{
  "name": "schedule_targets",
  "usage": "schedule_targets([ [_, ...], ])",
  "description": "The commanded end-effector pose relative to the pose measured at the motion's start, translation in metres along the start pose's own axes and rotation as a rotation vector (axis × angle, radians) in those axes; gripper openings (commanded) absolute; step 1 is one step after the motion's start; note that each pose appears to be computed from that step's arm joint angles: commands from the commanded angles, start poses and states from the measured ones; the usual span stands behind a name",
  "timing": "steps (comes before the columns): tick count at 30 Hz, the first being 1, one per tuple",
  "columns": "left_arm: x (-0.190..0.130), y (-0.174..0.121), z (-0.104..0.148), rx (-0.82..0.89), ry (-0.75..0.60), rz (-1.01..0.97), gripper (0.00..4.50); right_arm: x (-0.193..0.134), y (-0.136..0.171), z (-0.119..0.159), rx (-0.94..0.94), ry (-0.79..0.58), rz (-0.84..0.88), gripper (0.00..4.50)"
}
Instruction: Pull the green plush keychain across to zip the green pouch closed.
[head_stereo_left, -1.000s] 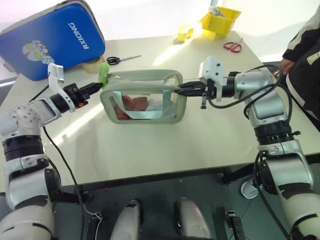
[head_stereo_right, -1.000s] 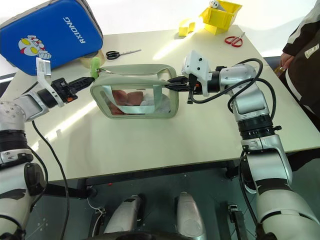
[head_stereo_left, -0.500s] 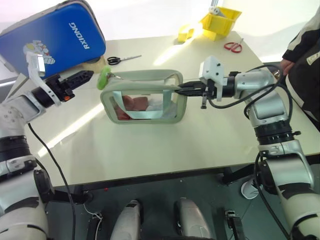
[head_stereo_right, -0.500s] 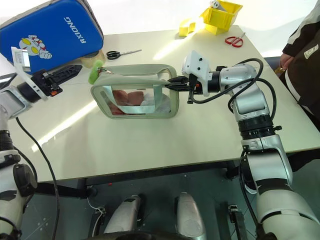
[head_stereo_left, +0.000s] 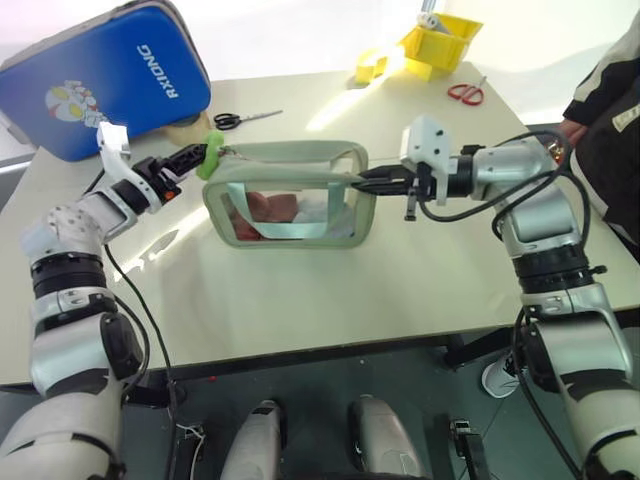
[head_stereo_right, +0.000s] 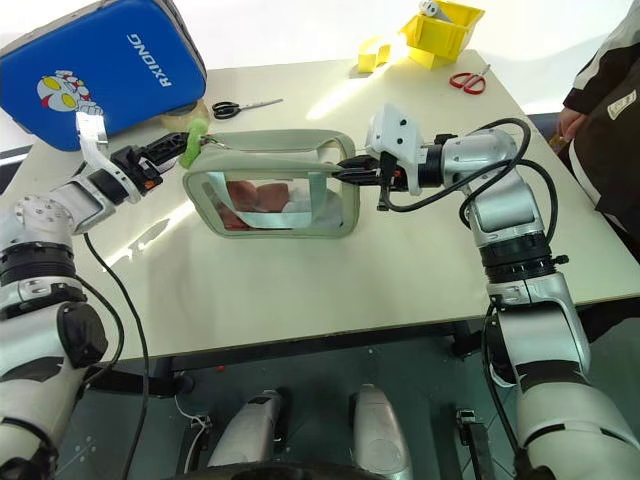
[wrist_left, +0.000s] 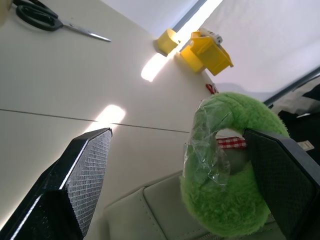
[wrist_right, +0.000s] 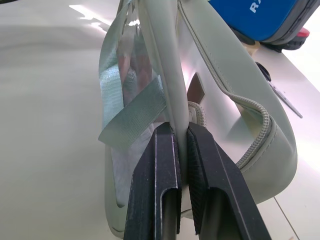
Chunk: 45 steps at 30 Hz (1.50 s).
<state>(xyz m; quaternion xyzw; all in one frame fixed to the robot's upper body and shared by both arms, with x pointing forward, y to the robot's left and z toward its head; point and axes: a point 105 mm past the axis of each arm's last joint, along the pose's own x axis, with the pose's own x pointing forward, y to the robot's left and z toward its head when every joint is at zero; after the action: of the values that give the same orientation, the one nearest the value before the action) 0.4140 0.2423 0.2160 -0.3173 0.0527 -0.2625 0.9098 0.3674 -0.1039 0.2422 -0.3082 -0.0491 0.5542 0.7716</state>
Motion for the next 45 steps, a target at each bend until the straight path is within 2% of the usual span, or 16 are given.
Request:
schedule_targets([
  [1, -0.002, -0.01, 0.005, 0.047, 0.01, -0.046, 3.92, -0.006, -0.004, 0.015, -0.055, -0.025, -0.024, 0.0],
  [2, -0.003, -0.011, 0.005, 0.049, 0.014, -0.055, 3.61, -0.006, -0.004, 0.015, -0.056, -0.025, -0.025, 0.0],
  [8, -0.011, -0.021, 0.011, 0.075, 0.015, -0.112, 0.53, -0.006, -0.007, 0.014, -0.057, -0.02, -0.033, 0.0],
  [9, -0.011, -0.022, 0.011, 0.08, 0.014, -0.113, 0.13, -0.006, -0.007, 0.014, -0.057, -0.02, -0.034, 0.0],
  [10, -0.013, -0.022, 0.014, 0.087, 0.009, -0.111, 0.01, -0.005, -0.008, 0.014, -0.057, -0.022, -0.034, 0.0],
  [15, -0.021, -0.024, 0.029, 0.134, -0.021, -0.091, 0.01, -0.004, -0.008, 0.014, -0.06, -0.023, -0.033, 0.0],
  [19, -0.03, -0.045, 0.04, 0.2, -0.011, -0.148, 0.01, -0.005, -0.009, 0.013, -0.061, -0.022, -0.033, 0.0],
  [24, -0.019, -0.077, 0.024, 0.32, 0.071, -0.218, 0.01, -0.003, -0.008, 0.012, -0.062, -0.021, -0.029, 0.0],
  [33, 0.005, -0.09, 0.014, 0.44, 0.102, -0.208, 0.01, 0.001, -0.006, 0.013, -0.067, -0.031, -0.024, 0.0],
  [38, 0.016, -0.103, 0.009, 0.451, 0.116, -0.275, 0.01, 0.003, -0.005, 0.013, -0.067, -0.035, -0.022, 0.0],
  [39, 0.018, -0.105, 0.009, 0.451, 0.116, -0.283, 0.66, 0.003, -0.005, 0.013, -0.067, -0.035, -0.022, 0.0],
  [42, 0.02, -0.109, 0.011, 0.449, 0.114, -0.308, 1.81, 0.003, -0.004, 0.013, -0.068, -0.036, -0.023, 0.0],
  [45, 0.021, -0.114, 0.011, 0.455, 0.122, -0.331, 3.42, 0.003, -0.004, 0.013, -0.07, -0.037, -0.023, 0.0],
])
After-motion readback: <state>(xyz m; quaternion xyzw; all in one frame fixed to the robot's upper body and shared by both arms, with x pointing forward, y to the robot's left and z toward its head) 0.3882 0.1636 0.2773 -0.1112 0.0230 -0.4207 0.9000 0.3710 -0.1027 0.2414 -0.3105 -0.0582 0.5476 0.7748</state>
